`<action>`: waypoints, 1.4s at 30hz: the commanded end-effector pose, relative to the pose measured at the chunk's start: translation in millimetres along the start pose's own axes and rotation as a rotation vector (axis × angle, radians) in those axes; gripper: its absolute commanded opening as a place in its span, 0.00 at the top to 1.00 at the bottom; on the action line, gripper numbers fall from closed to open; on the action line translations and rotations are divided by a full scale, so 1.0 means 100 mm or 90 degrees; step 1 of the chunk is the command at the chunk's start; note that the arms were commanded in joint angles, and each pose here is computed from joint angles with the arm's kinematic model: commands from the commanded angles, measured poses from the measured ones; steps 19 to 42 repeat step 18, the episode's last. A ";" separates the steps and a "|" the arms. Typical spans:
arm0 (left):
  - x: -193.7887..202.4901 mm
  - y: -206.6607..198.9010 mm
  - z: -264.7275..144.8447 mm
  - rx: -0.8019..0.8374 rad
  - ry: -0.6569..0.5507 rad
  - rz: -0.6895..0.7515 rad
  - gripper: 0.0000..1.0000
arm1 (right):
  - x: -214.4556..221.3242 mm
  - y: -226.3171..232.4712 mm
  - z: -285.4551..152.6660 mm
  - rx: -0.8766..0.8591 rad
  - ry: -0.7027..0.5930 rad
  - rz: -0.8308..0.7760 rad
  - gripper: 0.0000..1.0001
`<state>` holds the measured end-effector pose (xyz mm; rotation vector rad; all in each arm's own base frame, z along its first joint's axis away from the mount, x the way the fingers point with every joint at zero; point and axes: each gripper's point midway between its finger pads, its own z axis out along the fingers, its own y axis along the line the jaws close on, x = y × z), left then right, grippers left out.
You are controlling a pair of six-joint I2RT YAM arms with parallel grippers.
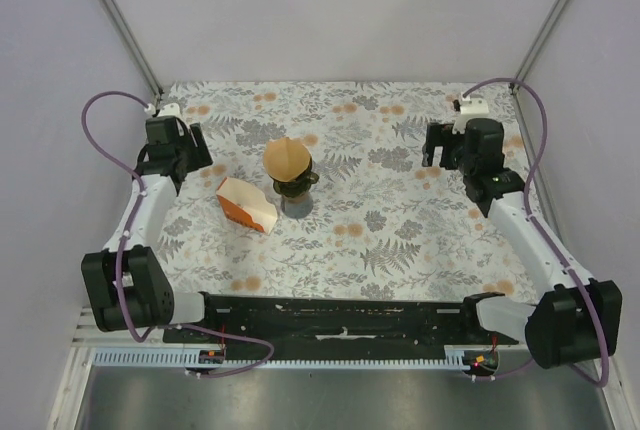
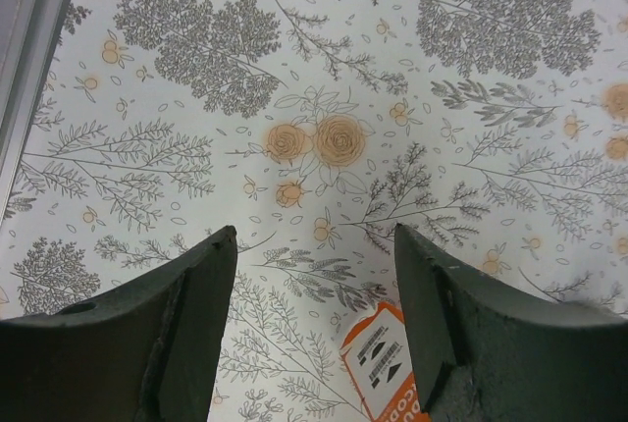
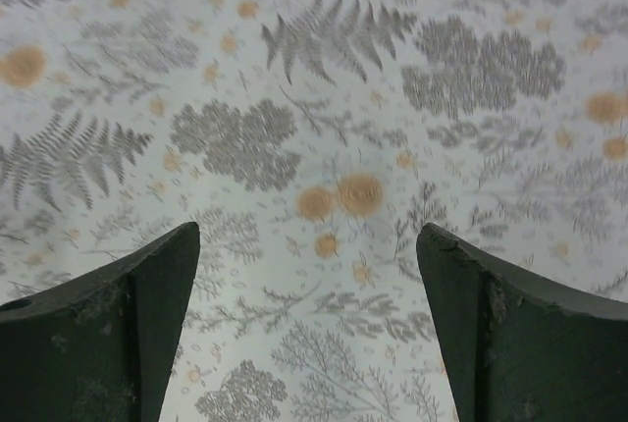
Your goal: Place the coffee filter in the dripper
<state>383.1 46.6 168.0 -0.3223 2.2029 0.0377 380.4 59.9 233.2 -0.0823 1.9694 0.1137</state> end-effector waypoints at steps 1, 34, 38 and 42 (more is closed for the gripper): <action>-0.27 0.08 -0.03 -0.003 -0.117 0.027 0.28 | 0.20 -0.32 0.10 0.128 -0.020 0.066 0.02; 0.11 0.29 0.08 -0.019 -0.110 0.010 0.28 | 0.62 -0.51 0.17 0.204 0.011 0.089 0.02; 0.11 0.29 0.08 -0.019 -0.110 0.010 0.28 | 0.62 -0.51 0.17 0.204 0.011 0.089 0.02; 0.11 0.29 0.08 -0.019 -0.110 0.010 0.28 | 0.62 -0.51 0.17 0.204 0.011 0.089 0.02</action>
